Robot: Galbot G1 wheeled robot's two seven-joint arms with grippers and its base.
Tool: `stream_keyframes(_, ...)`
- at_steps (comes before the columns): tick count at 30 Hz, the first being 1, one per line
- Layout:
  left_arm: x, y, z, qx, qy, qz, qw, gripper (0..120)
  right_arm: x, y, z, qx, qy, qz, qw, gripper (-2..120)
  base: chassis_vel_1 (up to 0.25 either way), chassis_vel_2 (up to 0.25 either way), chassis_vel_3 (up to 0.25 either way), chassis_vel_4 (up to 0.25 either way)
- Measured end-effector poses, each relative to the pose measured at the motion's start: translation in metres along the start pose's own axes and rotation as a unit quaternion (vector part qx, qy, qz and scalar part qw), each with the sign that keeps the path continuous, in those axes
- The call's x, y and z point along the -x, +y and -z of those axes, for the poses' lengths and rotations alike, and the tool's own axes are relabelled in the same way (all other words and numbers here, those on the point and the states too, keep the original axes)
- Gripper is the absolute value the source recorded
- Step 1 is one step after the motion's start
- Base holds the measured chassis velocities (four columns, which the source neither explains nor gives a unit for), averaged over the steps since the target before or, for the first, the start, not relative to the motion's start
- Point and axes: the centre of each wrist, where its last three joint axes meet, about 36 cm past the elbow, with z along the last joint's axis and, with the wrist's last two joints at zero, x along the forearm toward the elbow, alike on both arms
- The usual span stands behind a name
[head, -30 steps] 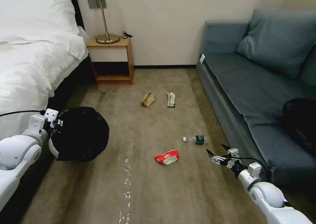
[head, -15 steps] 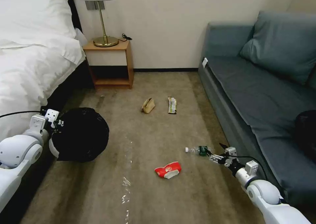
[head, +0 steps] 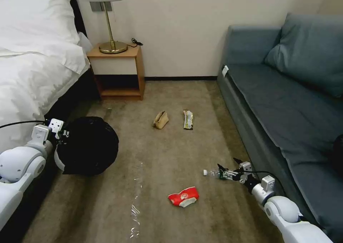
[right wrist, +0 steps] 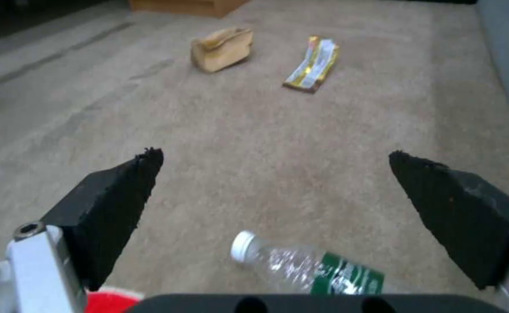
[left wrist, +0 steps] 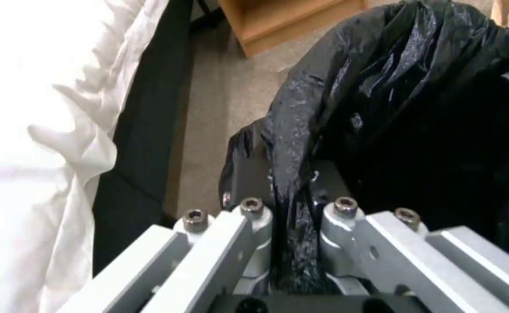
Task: Pick up the trash bin, then pick up the garbage on the floor and place it into the trash bin.
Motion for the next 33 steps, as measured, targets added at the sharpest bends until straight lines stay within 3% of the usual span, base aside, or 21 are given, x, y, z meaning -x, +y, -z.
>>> stream_keyframes(15,-0.007,-0.021,-0.003,0.009,-0.010,-0.016,0.9998,5,-0.002,0.003,0.008,-0.078,0.065,0.107,0.989,100,0.000,0.000,0.000,0.000)
stream_keyframes(24,-0.013,-0.033,-0.003,0.023,-0.015,-0.023,0.9994,5,-0.026,0.025,-0.020,-0.168,0.140,0.174,0.960,100,0.000,0.000,0.000,0.000)
stream_keyframes(33,-0.020,-0.038,0.001,0.034,-0.021,-0.027,0.9989,5,-0.017,0.032,-0.023,-0.190,0.151,0.200,0.949,100,0.000,0.000,0.000,0.000)
